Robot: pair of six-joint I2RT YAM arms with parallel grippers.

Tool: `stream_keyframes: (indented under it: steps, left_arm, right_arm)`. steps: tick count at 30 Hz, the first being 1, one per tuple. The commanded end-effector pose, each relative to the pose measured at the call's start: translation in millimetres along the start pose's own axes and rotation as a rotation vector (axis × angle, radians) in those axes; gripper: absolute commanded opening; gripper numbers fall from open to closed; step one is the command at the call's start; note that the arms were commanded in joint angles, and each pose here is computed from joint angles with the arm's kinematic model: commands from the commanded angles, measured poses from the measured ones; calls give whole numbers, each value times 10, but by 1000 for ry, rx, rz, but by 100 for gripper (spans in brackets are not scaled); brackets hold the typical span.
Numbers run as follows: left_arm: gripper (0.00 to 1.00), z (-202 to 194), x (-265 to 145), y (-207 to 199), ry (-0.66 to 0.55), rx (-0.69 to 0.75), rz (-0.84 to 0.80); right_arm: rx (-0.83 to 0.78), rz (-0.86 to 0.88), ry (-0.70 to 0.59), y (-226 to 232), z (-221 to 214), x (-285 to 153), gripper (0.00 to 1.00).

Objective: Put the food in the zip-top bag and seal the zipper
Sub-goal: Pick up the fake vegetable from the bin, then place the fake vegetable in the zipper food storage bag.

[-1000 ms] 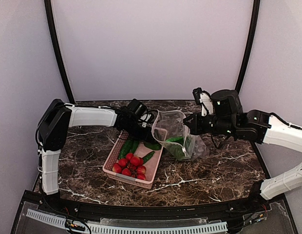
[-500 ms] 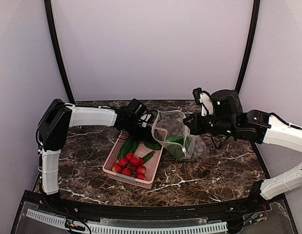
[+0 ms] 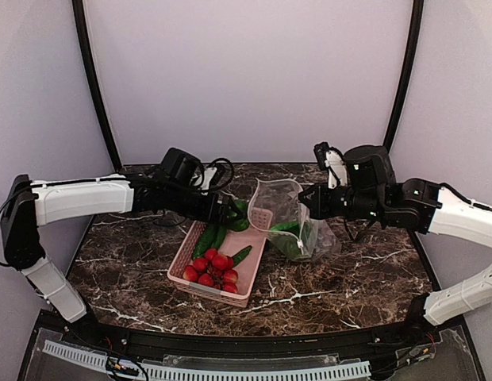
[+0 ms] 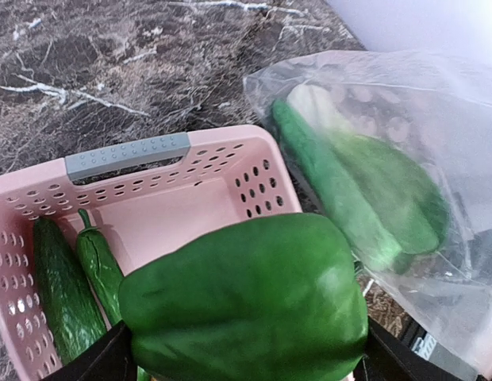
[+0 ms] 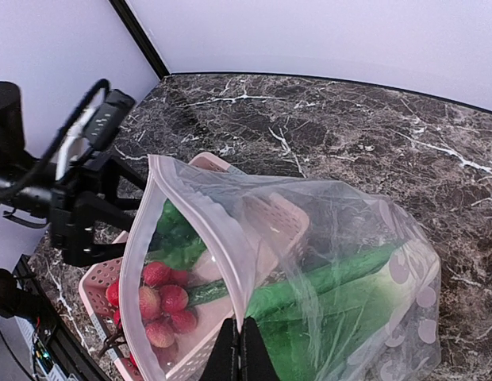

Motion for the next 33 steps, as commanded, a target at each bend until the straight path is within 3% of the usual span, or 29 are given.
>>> stream_keyframes:
  steps: [1, 9, 17, 23, 26, 33]
  left_arm:
    - [82, 6, -475, -175, -118, 30, -53]
    - [80, -81, -1245, -850, -279, 176, -270]
    - [80, 134, -1318, -1493, -336, 260, -389]
    - [79, 367, -1036, -1495, -303, 253, -262]
    - [79, 344, -842, -1339, -225, 231, -129]
    - [79, 290, -699, -1198, -143, 212, -20]
  right_arm:
    - [-11, 25, -28, 82, 124, -10, 0]
    - [-37, 37, -28, 131, 153, 19, 0]
    - [-75, 122, 5, 260, 125, 42, 0]
    - [-126, 226, 50, 434, 53, 18, 0]
    - [-152, 245, 55, 495, 31, -5, 0]
    - [-157, 260, 44, 528, 41, -48, 0]
Point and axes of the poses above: each gripper's point midway between its finger pads, its own x axis out along the fingers, its own y axis along the line the jaws close on, z = x × y, the point moved 5 cm from there along -x, back along the fingers, and after that the axes turned 14 degrees about x, right-handed, at the moved point
